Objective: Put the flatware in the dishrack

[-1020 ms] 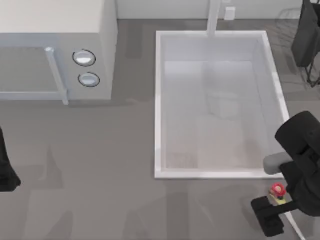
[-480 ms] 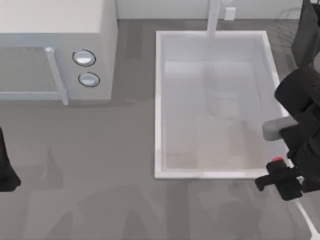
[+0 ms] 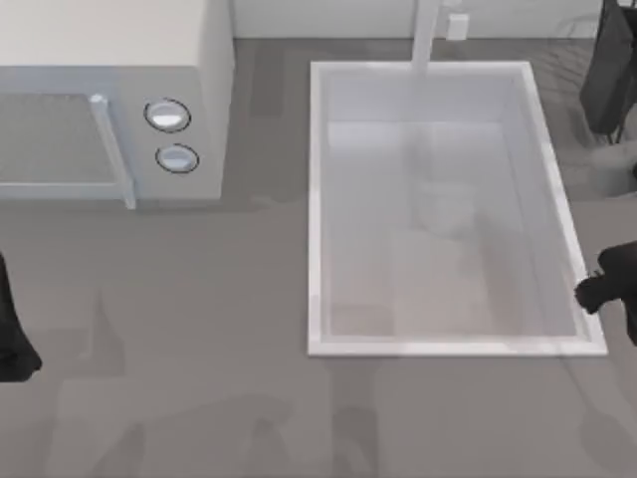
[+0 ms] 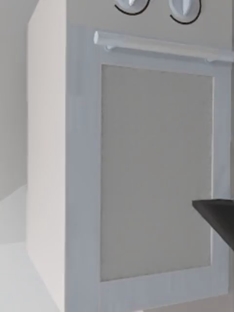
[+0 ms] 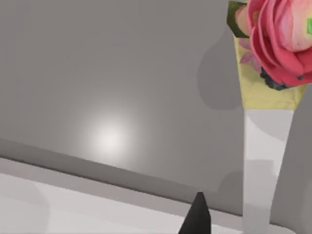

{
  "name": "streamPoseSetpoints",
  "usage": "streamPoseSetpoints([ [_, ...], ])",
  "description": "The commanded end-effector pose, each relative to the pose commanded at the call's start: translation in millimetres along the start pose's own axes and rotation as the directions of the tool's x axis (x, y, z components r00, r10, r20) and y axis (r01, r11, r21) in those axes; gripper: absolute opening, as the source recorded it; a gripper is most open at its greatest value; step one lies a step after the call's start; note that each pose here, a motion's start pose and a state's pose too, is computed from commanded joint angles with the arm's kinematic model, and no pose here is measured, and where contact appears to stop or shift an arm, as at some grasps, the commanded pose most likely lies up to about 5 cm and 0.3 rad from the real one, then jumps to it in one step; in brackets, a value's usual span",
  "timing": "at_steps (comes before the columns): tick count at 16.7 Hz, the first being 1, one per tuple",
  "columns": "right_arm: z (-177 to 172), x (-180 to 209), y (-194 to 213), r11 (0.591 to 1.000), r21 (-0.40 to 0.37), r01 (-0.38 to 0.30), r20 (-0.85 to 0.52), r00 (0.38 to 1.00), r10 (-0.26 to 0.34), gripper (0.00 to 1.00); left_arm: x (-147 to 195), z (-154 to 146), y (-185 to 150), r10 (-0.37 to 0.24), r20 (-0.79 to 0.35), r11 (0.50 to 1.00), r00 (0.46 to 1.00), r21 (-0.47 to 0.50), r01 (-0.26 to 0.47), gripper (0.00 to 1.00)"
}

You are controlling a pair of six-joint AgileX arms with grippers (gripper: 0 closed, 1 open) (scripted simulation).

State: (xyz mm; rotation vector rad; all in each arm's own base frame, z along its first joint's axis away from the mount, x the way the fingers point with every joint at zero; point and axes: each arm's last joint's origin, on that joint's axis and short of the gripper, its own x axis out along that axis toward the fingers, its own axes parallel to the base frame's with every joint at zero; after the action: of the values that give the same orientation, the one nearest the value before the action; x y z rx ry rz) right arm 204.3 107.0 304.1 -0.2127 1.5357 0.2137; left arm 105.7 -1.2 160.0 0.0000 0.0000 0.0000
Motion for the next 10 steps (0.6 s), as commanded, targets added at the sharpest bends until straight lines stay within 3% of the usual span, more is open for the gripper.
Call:
streamPoseSetpoints([
  [7, -3, -9, 0, 1.0, -0.001, -0.004, 0.011, 1.0, 0.004, 0.0, 0, 0, 0, 0.0, 0.0, 1.0, 1.0, 0.0, 0.0, 1.0],
  [10, 0, -14, -11, 0.998, 0.038, -0.049, 0.087, 0.995, 0.046, 0.0, 0, 0, 0, 0.0, 0.0, 1.0, 1.0, 0.0, 0.0, 1.0],
])
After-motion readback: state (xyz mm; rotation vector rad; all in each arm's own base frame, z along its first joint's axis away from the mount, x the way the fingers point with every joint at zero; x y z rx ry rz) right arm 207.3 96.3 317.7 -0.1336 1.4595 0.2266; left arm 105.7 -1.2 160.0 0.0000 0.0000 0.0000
